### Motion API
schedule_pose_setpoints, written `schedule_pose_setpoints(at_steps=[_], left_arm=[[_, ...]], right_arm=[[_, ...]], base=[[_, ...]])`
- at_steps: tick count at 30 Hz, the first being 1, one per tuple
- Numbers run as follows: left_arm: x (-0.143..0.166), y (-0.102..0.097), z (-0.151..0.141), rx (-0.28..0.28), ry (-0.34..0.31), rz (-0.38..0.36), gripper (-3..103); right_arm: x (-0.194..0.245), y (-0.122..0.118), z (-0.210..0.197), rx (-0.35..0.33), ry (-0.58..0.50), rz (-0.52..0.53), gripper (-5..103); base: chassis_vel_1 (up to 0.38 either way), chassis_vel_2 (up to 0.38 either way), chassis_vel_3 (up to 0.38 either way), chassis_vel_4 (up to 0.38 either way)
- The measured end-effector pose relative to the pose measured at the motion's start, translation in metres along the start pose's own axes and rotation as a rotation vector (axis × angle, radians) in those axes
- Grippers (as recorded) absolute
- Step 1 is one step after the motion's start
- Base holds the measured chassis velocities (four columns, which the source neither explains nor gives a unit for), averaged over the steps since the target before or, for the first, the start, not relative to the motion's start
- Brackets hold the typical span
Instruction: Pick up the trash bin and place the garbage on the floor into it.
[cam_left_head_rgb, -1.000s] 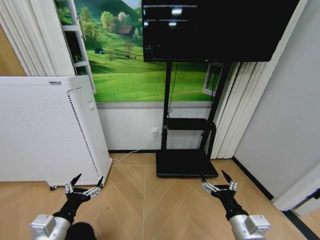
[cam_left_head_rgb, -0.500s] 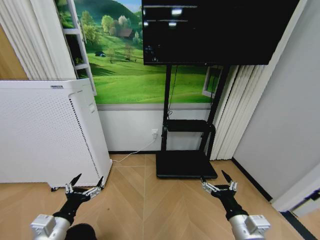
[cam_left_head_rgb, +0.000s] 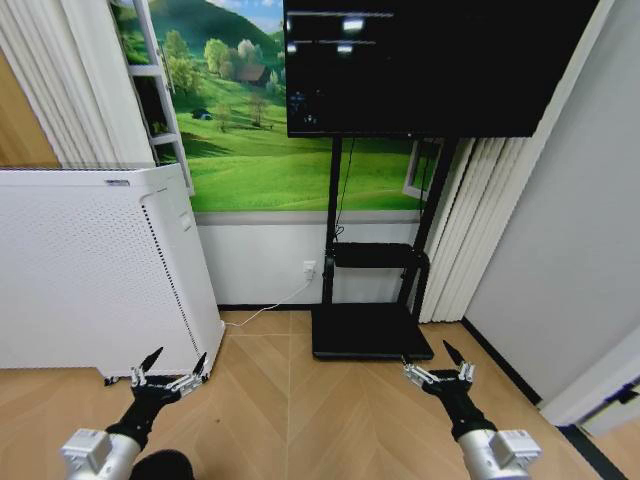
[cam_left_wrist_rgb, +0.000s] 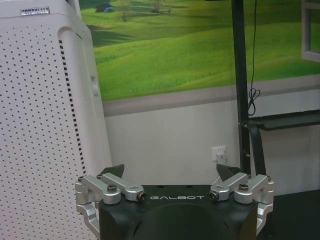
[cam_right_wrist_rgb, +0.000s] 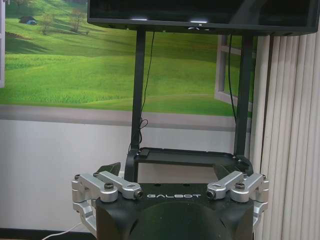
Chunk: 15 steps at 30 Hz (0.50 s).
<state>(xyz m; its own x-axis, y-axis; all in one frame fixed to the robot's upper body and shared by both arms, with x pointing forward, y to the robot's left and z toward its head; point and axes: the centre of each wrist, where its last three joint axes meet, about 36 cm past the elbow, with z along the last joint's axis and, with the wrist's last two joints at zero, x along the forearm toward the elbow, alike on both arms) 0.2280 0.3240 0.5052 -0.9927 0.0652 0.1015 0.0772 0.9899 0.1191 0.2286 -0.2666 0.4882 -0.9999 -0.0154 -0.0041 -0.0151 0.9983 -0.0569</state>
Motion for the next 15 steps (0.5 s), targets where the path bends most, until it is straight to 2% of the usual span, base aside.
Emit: schedule_pose_setpoints(at_steps=[15], left_arm=[[0.0000,0.0000,0.0000,0.000,0.000,0.000,100]], right_arm=[[0.0000,0.0000,0.0000,0.000,0.000,0.000,100]], base=[[0.000,0.000,0.000,0.000]])
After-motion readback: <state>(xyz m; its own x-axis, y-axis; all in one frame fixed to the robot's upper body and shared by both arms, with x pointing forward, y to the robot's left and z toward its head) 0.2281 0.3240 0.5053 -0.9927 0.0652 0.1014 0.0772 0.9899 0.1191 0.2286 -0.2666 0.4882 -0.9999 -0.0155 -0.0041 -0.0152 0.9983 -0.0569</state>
